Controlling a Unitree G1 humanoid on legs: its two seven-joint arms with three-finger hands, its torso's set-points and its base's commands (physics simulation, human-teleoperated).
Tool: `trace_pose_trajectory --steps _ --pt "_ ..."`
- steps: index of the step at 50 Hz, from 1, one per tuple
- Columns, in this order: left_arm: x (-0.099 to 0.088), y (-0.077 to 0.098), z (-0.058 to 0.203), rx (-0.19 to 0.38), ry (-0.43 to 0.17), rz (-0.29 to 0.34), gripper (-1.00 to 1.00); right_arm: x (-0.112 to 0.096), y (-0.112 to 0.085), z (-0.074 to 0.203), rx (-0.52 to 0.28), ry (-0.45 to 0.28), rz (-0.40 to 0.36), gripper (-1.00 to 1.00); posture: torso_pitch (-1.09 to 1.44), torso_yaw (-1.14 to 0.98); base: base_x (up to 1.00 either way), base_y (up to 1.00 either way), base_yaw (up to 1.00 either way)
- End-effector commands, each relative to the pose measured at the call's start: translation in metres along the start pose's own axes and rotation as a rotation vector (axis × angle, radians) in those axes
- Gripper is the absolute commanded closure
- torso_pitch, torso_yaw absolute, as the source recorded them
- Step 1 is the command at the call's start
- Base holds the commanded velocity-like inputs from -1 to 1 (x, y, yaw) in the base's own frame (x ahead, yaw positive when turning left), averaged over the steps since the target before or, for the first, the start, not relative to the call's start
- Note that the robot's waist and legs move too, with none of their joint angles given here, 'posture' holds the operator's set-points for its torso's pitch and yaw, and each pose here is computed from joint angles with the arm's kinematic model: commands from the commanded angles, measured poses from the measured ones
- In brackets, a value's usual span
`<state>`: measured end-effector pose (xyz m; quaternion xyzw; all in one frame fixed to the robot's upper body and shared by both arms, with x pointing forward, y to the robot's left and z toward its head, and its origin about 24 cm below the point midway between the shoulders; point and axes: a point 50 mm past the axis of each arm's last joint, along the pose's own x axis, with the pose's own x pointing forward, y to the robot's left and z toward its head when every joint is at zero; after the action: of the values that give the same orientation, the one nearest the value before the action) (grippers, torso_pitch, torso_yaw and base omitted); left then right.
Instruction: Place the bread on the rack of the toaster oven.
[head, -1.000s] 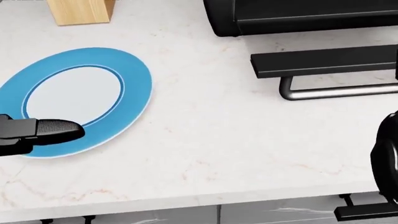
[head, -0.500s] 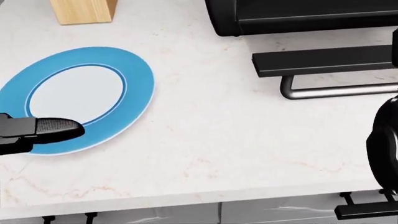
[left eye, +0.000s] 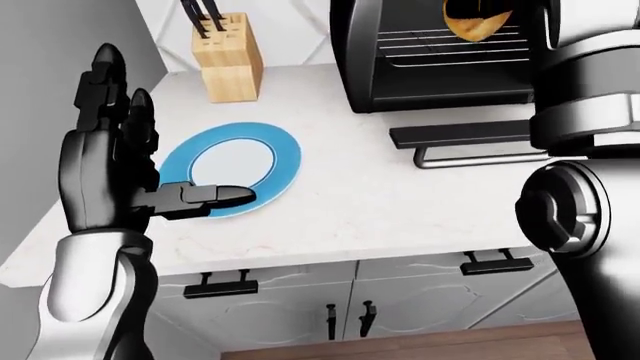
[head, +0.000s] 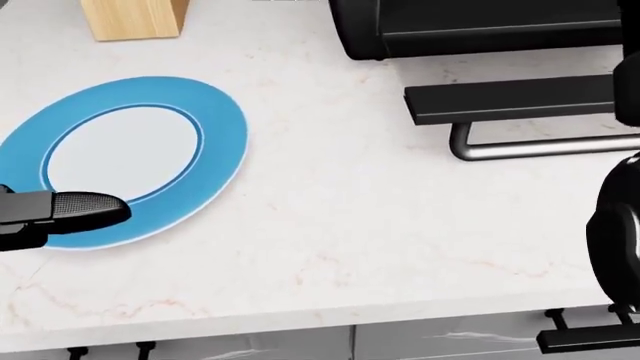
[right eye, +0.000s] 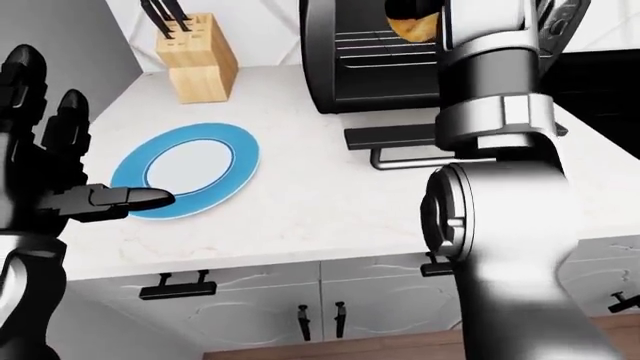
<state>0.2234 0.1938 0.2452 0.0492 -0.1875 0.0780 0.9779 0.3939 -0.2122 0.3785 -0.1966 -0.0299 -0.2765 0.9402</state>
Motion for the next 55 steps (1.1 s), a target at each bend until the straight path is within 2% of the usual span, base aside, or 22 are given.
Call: trace_pose_trajectory --steps 1,9,17,26,29,40,46,51,53,55 --pt "-0.001 0.001 0.011 0.003 -0.074 0.009 -1.0 -0.006 -0.013 0.028 0.058 -0.117 -0.053 1.0 0.0 0.0 0.0 0.0 0.0" --pt "-0.001 0.002 0.011 0.004 -0.075 0.012 -1.0 -0.004 -0.008 0.021 0.069 -0.11 -0.062 1.0 0.0 0.0 0.0 0.0 0.0" --pt "-0.001 0.002 0.011 0.004 -0.076 0.012 -1.0 -0.003 -0.011 0.021 0.075 -0.107 -0.062 1.0 0.0 0.0 0.0 0.0 0.0" --pt "0.0 0.002 0.014 0.005 -0.079 0.012 -1.0 -0.002 -0.009 0.016 0.067 -0.093 -0.051 0.52 0.0 0.0 0.0 0.0 0.0" --pt "0.0 0.003 0.015 0.004 -0.081 0.012 -1.0 -0.002 -0.007 0.014 0.065 -0.092 -0.049 0.45 0.0 0.0 0.0 0.0 0.0" --pt "-0.002 0.005 0.014 0.007 -0.08 0.019 -1.0 -0.001 0.0 0.009 0.065 -0.091 -0.042 0.4 0.0 0.0 0.0 0.0 0.0" --pt "-0.002 0.005 0.013 0.006 -0.079 0.02 -1.0 0.0 0.001 0.007 0.059 -0.09 -0.038 0.09 0.0 0.0 0.0 0.0 0.0" --pt "-0.002 0.005 0.013 0.008 -0.077 0.021 -1.0 0.0 0.002 0.005 0.054 -0.087 -0.035 -0.29 0.0 0.0 0.0 0.0 0.0" --pt "-0.002 0.005 0.013 0.008 -0.077 0.021 -1.0 0.0 0.002 0.006 0.052 -0.087 -0.031 -0.36 0.0 0.0 0.0 0.0 0.0" --pt "-0.002 0.005 0.013 0.007 -0.077 0.021 -1.0 0.0 0.002 0.006 0.045 -0.088 -0.028 -0.62 0.0 0.0 0.0 0.0 0.0"
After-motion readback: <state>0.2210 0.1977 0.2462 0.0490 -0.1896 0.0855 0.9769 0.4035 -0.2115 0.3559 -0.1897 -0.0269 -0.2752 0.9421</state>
